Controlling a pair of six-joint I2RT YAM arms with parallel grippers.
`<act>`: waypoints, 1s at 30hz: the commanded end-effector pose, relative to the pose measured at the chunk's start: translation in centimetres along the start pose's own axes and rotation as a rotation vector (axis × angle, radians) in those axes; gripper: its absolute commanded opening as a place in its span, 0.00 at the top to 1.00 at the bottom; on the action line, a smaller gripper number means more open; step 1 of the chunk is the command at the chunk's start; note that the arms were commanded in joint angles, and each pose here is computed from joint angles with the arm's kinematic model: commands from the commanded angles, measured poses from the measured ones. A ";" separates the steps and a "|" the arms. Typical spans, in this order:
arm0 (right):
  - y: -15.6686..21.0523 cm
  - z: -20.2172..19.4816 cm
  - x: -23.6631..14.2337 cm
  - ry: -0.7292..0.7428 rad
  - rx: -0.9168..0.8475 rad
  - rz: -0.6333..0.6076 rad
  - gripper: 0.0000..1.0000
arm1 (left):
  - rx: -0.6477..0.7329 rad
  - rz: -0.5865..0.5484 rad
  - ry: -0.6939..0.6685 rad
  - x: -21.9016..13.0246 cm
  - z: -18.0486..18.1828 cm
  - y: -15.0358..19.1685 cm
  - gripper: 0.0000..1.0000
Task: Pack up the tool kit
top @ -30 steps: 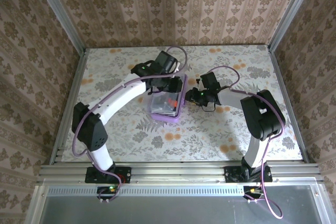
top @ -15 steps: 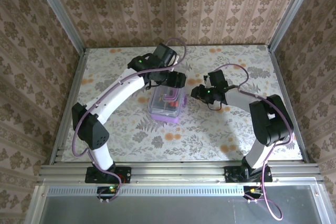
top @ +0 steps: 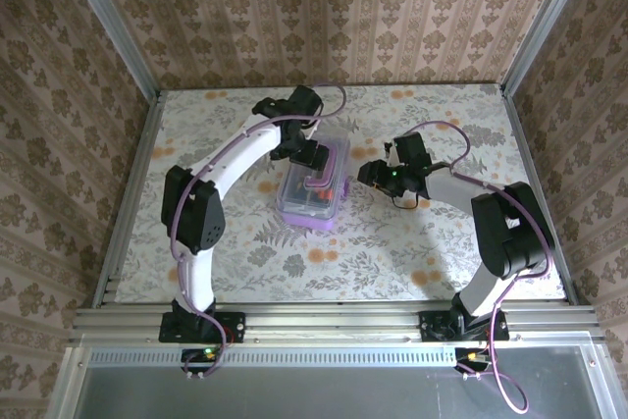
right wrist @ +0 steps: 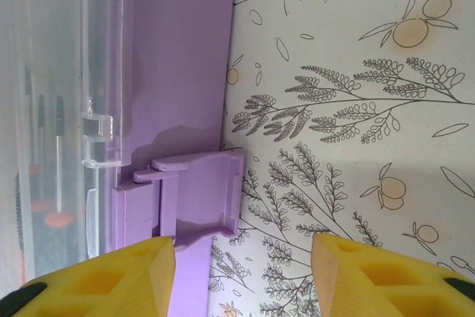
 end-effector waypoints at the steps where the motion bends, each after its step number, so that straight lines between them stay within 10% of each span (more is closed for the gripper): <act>1: -0.3 0.5 -1.0 -0.028 -0.031 -0.020 0.46 | 0.007 0.067 -0.009 1.6 1.0 0.9 0.20; 7: -0.4 0.8 -0.7 -0.057 -0.018 -0.013 0.46 | -0.003 0.104 -0.021 2.5 2.3 1.9 0.33; 20: -0.8 1.1 -0.7 -0.065 0.003 -0.024 0.43 | 0.040 0.036 -0.033 0.2 2.2 1.8 0.10; 30: -0.8 1.8 -0.6 -0.111 0.020 -0.013 0.43 | -0.012 0.153 0.003 4.9 3.6 3.7 0.36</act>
Point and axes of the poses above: each hand's point on the last joint's axis, 136 mm out from that joint toward the fingers, its own x axis out along the fingers, its own z axis along the line the jaws close on, y = z × x, the point moved 3 cm from there along -x, back along the fingers, and after that the axes turned 5 degrees about -x, right-handed, at the moved point
